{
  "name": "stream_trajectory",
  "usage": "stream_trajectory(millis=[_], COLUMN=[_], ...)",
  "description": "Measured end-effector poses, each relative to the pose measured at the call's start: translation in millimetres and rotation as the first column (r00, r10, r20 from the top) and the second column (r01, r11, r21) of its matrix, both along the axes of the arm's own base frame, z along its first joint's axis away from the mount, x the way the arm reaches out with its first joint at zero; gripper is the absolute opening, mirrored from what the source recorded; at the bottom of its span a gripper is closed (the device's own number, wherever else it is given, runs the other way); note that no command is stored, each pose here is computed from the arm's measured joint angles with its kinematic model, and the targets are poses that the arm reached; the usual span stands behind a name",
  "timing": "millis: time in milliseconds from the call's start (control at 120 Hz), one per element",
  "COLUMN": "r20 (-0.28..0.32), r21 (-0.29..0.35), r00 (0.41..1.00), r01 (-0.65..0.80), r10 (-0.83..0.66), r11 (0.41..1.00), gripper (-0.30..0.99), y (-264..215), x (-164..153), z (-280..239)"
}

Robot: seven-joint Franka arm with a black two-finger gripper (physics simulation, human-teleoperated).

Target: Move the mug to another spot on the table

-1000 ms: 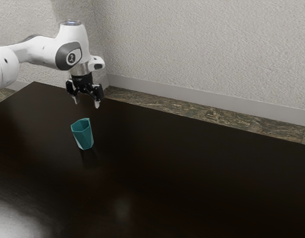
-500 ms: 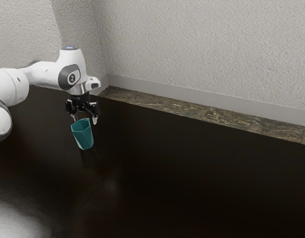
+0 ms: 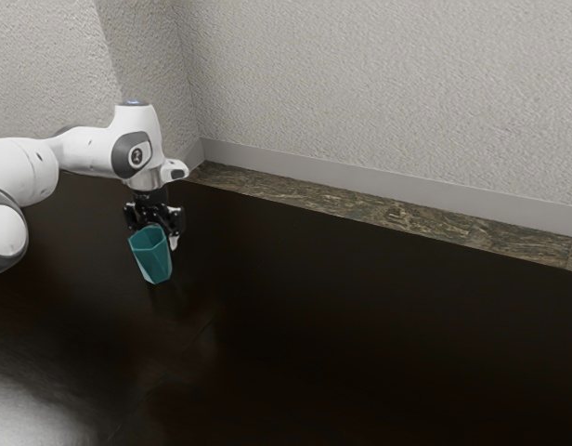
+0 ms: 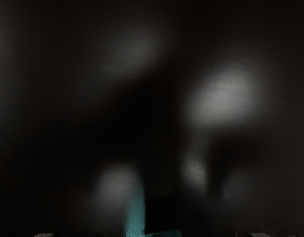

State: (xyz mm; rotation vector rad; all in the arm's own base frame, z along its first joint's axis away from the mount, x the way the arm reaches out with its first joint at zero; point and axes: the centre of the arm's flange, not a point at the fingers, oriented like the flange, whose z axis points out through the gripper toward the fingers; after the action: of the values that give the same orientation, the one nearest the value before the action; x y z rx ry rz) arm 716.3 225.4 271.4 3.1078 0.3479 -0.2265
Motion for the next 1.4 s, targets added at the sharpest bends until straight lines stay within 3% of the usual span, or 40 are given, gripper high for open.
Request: stream_trajectory(millis=[192, 567, 933, 1258, 1400], r20=[-0.024, -0.066, -0.214, -0.324, -0.39], r21=[-0.002, 0.005, 0.003, -0.1, -0.111], r00=[1.0, 0.998, 0.975, 0.946, 0.919], r01=[0.003, 0.0, -0.055, -0.009, 0.013], r10=[-0.003, 0.0, 0.055, -0.024, -0.055], r11=[1.0, 1.0, 0.998, 0.995, 0.994], gripper=[0.34, 0.2, 0.17, 0.13, 0.12], y=[-1.1, -4.0, -8.3, -75.2, -98.4], x=[-2.4, -5.7, -21.0, -26.3, -39.4], z=[-0.7, 0.8, 8.6, 33.8, 35.1])
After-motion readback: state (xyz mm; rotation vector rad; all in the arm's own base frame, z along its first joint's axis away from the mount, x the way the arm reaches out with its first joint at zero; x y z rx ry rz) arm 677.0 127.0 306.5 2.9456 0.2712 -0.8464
